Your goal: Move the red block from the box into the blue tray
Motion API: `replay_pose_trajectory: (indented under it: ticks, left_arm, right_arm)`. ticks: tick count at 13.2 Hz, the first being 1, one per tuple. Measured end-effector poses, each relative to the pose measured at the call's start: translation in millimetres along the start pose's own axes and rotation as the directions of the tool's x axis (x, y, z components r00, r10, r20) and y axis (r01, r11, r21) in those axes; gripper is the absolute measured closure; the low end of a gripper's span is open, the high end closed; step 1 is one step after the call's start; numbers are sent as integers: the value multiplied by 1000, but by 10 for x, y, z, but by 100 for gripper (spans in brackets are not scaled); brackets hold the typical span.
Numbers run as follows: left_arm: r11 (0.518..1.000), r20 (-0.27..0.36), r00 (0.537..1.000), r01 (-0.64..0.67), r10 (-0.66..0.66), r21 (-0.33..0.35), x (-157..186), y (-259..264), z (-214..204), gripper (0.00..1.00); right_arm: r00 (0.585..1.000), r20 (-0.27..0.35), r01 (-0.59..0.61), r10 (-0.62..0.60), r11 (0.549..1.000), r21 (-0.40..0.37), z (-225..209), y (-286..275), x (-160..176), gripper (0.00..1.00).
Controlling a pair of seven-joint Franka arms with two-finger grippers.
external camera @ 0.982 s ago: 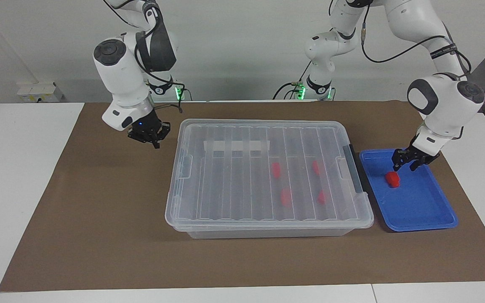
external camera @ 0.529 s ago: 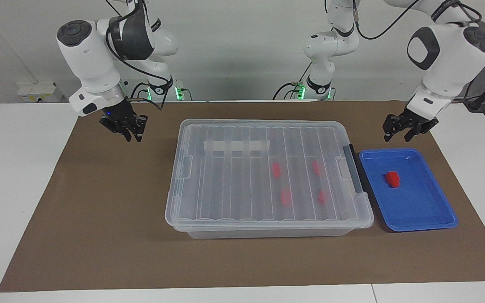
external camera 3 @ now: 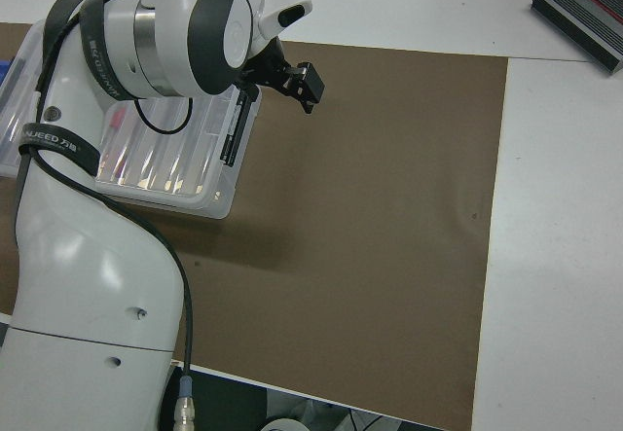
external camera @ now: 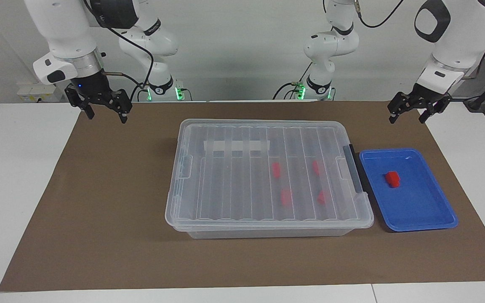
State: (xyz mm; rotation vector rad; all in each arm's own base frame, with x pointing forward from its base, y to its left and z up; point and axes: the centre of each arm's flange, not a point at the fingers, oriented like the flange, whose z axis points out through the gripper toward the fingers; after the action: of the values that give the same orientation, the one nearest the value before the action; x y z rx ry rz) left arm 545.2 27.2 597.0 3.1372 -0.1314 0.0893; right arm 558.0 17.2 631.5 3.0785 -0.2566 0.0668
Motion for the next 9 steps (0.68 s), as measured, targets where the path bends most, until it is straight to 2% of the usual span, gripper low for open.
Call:
replay_pose_trajectory:
  ticks: [3,7,9]
  left_arm:
    - [1000,0,1000,-7,7,-1,5,40,0,0]
    - [1000,0,1000,-3,3,-1,2,17,0,0]
    - [1000,0,1000,-3,3,-1,2,15,0,0]
  right_arm:
    - [999,30,-14,14,1000,-4,17,47,73,0]
    - [997,78,-25,26,1000,-15,45,57,6,0]
    - [997,78,-25,26,1000,-16,13,60,-25,0]
